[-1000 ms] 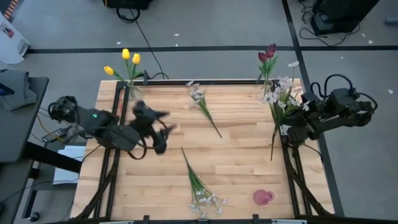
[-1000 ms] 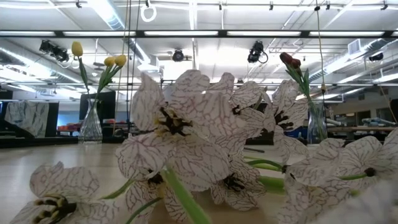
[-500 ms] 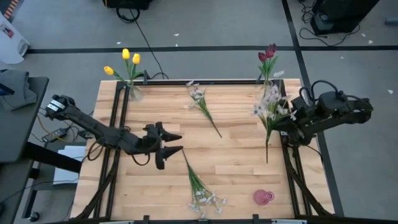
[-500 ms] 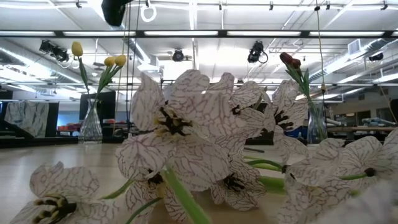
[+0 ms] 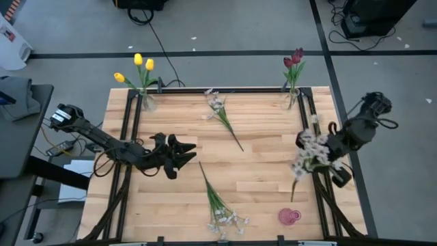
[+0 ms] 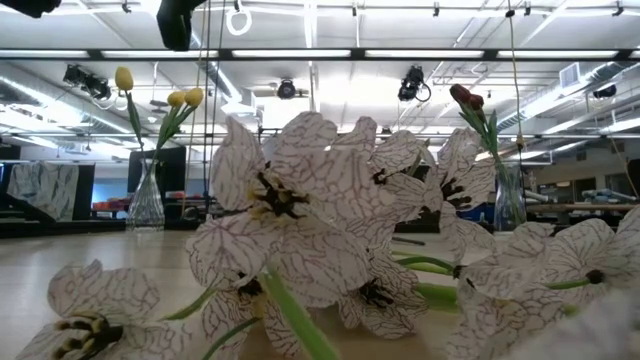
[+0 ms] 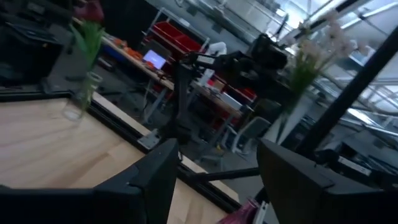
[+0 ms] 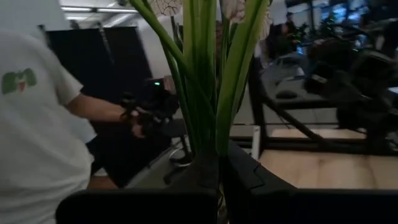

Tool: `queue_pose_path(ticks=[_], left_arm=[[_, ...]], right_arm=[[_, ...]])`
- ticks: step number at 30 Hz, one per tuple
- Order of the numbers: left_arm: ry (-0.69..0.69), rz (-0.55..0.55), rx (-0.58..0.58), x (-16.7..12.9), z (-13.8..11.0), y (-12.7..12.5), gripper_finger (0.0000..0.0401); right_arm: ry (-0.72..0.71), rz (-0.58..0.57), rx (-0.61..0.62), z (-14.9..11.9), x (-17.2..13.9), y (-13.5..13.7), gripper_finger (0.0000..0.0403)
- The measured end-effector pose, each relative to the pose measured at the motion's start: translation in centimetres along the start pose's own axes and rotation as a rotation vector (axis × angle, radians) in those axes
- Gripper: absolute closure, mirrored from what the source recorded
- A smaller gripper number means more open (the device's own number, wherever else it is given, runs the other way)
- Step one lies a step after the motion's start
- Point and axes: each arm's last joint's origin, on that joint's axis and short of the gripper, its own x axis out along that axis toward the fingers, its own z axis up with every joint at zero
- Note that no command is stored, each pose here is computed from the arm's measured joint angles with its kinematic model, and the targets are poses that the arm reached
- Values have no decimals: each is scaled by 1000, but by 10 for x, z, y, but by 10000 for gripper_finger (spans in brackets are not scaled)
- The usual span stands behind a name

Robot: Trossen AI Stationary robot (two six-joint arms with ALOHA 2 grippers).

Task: Sort flowers into vase by color
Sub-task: Put the top left white flowers into the purple vase

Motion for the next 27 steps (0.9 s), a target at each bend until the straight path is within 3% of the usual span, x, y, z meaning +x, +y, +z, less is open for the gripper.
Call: queue_pose_path(ticks=[6,14,20,27], left_arm=[[-15,34,-7,0,0,1,178],[-46,25,-54,0,3,-1,178],[-63,43,-60,0,4,0,178],[-62,46,-57,0,4,0,178]], right_arm=[[8,79,-60,-10,-14,18,391],[-23,103,-132,-36,-31,26,391],[-114,135,-124,-41,-53,19,391],[-27,147,-151,-52,-65,10,391]])
